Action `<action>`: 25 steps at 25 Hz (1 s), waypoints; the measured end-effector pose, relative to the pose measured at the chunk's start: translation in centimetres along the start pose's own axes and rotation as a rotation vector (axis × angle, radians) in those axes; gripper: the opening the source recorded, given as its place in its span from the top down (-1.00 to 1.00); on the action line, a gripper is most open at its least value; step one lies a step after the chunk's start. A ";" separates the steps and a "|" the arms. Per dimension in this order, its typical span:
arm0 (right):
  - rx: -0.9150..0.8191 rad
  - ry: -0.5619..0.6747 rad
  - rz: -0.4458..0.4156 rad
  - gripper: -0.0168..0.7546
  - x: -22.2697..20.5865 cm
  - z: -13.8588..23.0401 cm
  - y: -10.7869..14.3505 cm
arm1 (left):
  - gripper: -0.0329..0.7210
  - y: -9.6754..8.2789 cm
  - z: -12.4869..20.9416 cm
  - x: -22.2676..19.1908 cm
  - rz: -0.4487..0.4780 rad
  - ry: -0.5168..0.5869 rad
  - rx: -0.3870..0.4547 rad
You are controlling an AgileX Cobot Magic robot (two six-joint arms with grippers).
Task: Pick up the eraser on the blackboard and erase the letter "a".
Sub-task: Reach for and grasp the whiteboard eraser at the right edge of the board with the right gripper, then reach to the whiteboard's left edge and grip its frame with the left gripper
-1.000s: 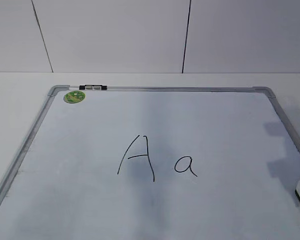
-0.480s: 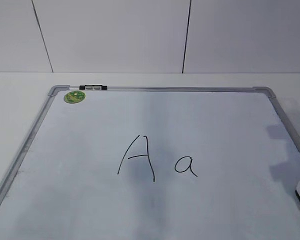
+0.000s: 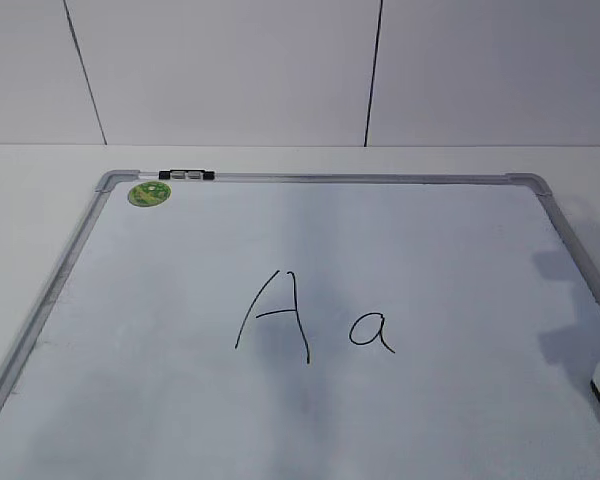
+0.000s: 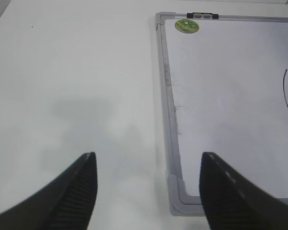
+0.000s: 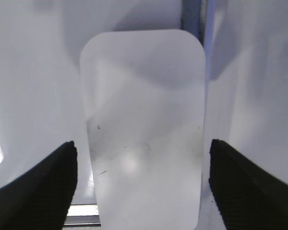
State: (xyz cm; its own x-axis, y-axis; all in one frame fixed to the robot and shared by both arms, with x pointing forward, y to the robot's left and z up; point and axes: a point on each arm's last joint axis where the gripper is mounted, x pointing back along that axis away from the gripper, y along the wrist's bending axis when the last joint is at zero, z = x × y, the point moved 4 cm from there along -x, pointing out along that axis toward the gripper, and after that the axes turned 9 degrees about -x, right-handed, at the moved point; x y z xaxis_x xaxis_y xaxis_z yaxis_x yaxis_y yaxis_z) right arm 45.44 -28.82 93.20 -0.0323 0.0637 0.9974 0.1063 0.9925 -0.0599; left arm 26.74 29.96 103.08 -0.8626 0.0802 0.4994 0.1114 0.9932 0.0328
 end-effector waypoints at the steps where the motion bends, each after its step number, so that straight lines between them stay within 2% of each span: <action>1: 0.000 0.003 0.000 -0.74 -0.1 0.0 0.0 | -0.41 0.0 0.0 0.0 0.000 0.000 0.000; 7: -0.003 0.037 0.007 -0.73 -0.9 -0.1 0.1 | -0.41 0.0 0.0 0.0 0.000 0.000 0.000; 25: -0.017 0.006 0.001 -0.64 -1.1 -0.6 0.2 | -0.41 0.0 0.0 0.0 0.000 0.000 0.000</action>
State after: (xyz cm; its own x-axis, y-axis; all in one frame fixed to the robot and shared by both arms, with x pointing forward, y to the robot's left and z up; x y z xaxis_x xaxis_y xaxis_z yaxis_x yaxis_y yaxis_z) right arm 46.12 -28.76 92.16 -0.0260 0.0643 0.9976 0.1234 0.9905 -0.0607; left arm 26.74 29.96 103.08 -0.8626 0.0802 0.4994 0.1114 0.9932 0.0328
